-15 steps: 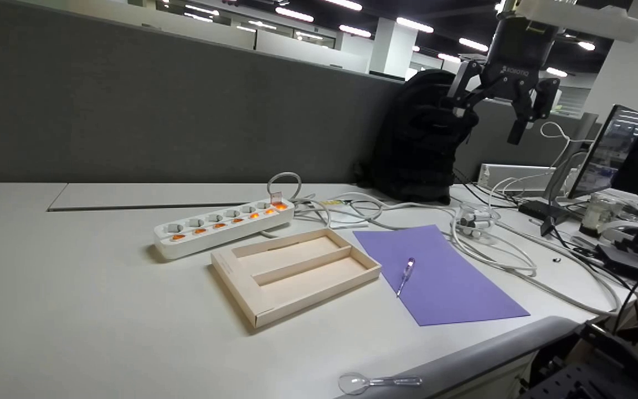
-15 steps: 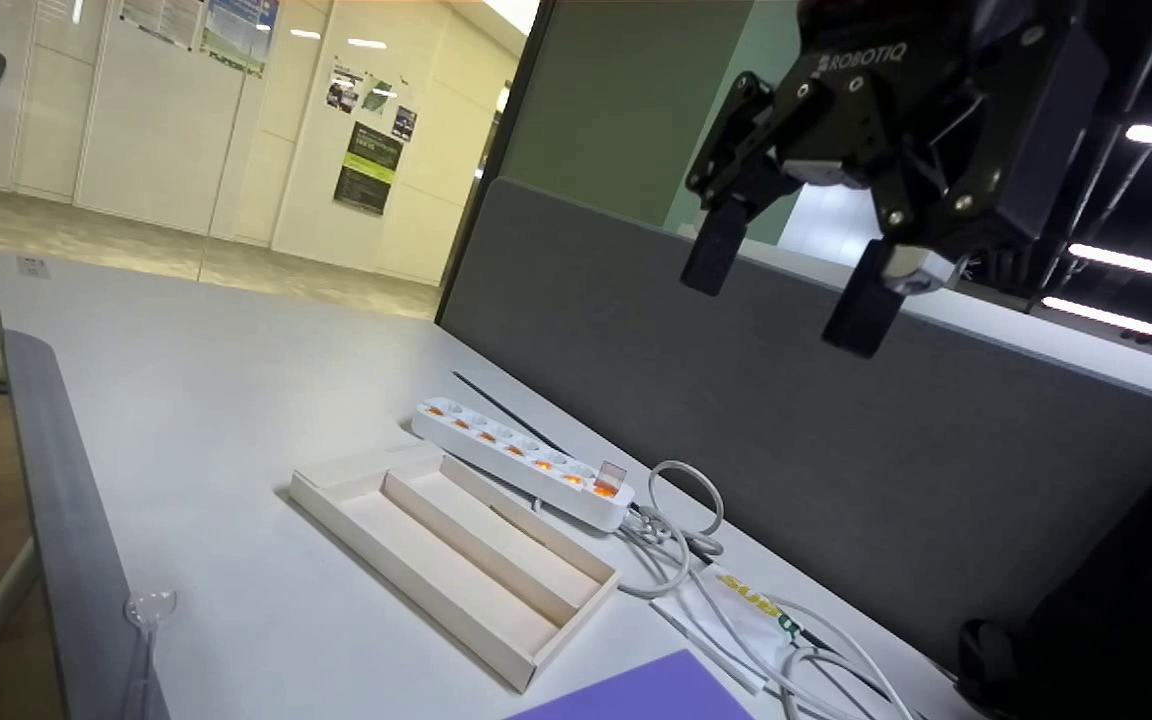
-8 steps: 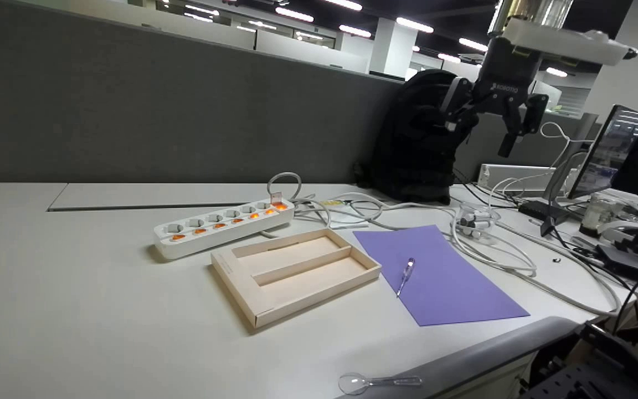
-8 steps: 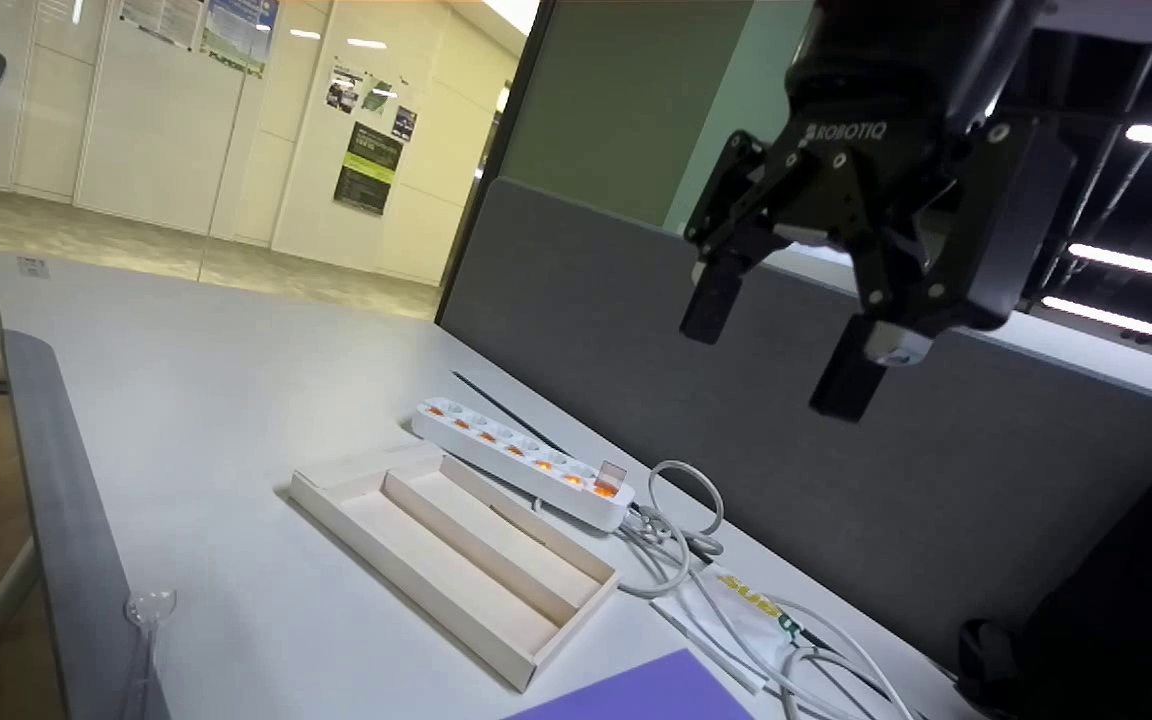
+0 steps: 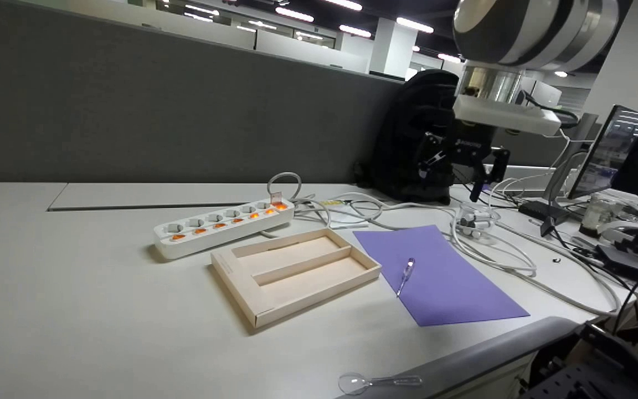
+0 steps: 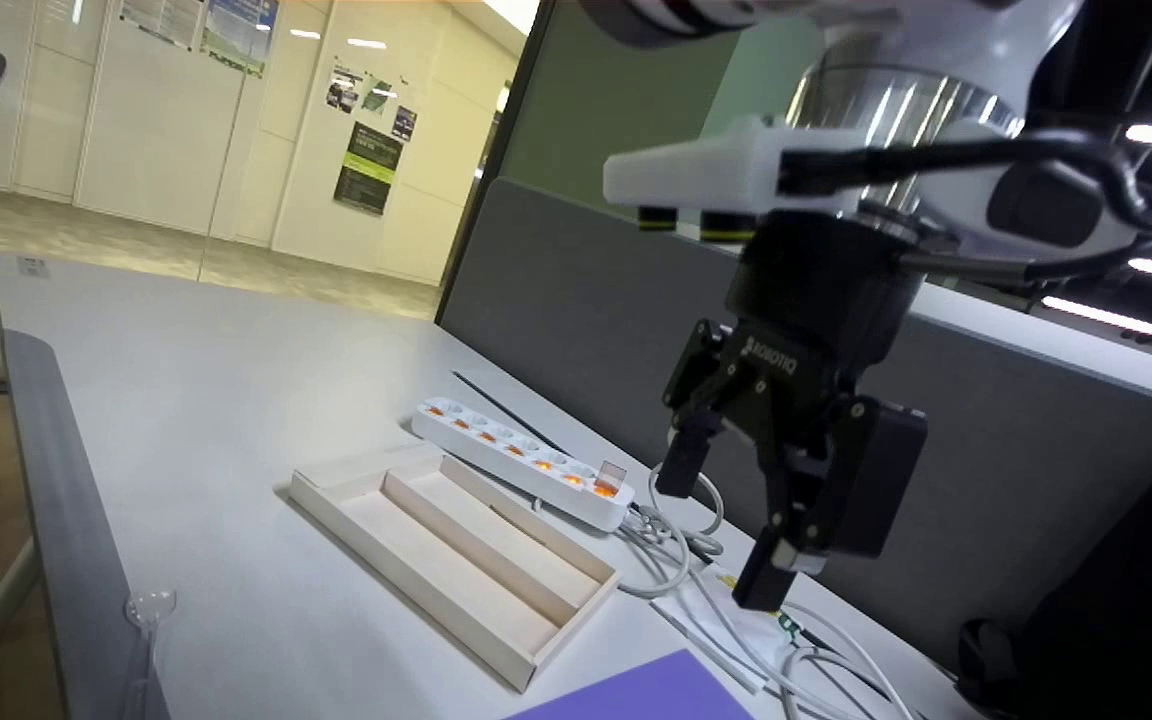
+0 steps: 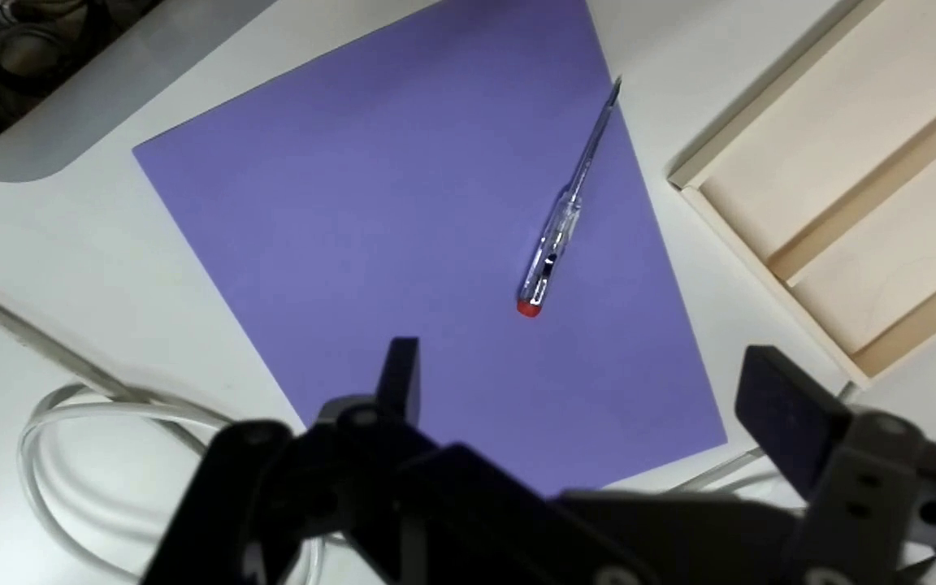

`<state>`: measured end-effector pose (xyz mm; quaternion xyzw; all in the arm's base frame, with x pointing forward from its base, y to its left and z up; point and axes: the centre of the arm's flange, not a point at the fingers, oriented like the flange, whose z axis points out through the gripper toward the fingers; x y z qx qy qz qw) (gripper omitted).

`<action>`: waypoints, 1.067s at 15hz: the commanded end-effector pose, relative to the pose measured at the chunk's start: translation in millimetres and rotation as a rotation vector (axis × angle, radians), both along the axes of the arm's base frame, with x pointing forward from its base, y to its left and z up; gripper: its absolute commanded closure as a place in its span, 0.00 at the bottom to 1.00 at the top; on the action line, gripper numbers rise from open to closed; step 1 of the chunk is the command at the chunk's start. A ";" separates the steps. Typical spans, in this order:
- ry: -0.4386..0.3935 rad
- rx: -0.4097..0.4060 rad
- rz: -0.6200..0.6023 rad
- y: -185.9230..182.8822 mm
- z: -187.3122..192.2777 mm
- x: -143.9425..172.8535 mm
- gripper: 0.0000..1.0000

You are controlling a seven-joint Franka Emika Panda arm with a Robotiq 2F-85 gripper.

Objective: Place the screwdriver on the tray

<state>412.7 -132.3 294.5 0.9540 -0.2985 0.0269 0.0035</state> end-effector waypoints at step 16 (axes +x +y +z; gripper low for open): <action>0.017 0.027 -0.156 3.4 -97.4 20.9 0.00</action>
